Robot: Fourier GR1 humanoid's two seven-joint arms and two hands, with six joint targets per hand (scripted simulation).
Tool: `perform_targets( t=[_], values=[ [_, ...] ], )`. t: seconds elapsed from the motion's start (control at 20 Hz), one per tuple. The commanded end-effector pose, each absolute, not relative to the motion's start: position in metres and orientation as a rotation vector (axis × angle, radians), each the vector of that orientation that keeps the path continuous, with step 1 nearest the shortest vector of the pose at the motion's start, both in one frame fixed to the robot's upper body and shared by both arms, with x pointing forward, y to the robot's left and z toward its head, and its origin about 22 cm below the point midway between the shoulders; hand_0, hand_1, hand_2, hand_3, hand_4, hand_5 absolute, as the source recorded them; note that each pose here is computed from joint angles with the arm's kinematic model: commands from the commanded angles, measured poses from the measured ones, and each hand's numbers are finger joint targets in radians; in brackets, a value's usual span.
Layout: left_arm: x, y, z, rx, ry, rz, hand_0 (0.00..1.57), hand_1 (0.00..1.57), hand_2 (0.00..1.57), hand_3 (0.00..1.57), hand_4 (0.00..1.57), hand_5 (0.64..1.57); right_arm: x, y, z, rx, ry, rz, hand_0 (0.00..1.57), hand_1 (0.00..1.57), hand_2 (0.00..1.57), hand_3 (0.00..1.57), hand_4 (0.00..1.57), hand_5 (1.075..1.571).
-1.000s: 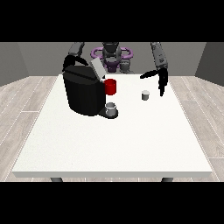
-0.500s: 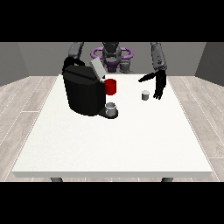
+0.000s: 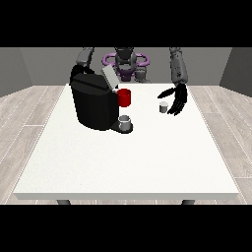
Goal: Insert the coffee pod into the coffee machine and close the lid
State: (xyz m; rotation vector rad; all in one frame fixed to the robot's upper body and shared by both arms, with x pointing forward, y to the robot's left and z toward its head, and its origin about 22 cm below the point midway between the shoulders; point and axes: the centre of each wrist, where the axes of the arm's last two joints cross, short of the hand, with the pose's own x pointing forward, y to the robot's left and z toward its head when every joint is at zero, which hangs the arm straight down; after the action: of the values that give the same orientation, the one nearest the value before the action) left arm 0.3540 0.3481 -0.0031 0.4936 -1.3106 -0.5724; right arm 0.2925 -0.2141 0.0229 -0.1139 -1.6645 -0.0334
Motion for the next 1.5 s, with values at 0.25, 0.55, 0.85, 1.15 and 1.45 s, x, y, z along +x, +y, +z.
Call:
perform_targets(
  t=[0.25,0.55,0.85,1.15,1.45],
  values=[
    [0.344,0.347,-0.030,0.652,-1.320,-0.664,0.67,0.67,0.81,0.55,0.00,1.571,0.282,-0.209,0.024,-0.082,-1.669,-0.014,0.00,0.00,0.00,0.00,0.49,1.571],
    [0.365,0.333,-0.013,0.699,-1.374,-0.674,0.84,0.84,0.97,0.74,0.39,1.571,0.293,-0.200,0.021,-0.084,-1.668,-0.054,0.00,0.00,0.00,0.00,0.49,1.571],
    [0.364,0.343,-0.014,0.772,-1.316,-0.753,0.93,0.93,1.04,0.82,0.28,1.571,0.288,-0.209,0.019,-0.069,-1.658,-0.037,0.00,0.00,0.00,0.00,0.49,1.571],
    [0.357,0.319,-0.036,0.766,-1.376,-0.808,1.23,1.23,1.36,1.31,0.47,1.571,0.295,-0.230,0.020,-0.097,-1.674,-0.074,0.00,0.00,0.00,0.00,0.43,1.571],
    [0.396,0.339,0.044,0.679,-1.495,-0.867,1.45,1.45,1.45,1.39,0.62,1.571,0.281,-0.216,-0.012,-0.071,-1.588,-0.084,0.00,0.00,0.00,0.00,0.50,1.571]
  ],
)
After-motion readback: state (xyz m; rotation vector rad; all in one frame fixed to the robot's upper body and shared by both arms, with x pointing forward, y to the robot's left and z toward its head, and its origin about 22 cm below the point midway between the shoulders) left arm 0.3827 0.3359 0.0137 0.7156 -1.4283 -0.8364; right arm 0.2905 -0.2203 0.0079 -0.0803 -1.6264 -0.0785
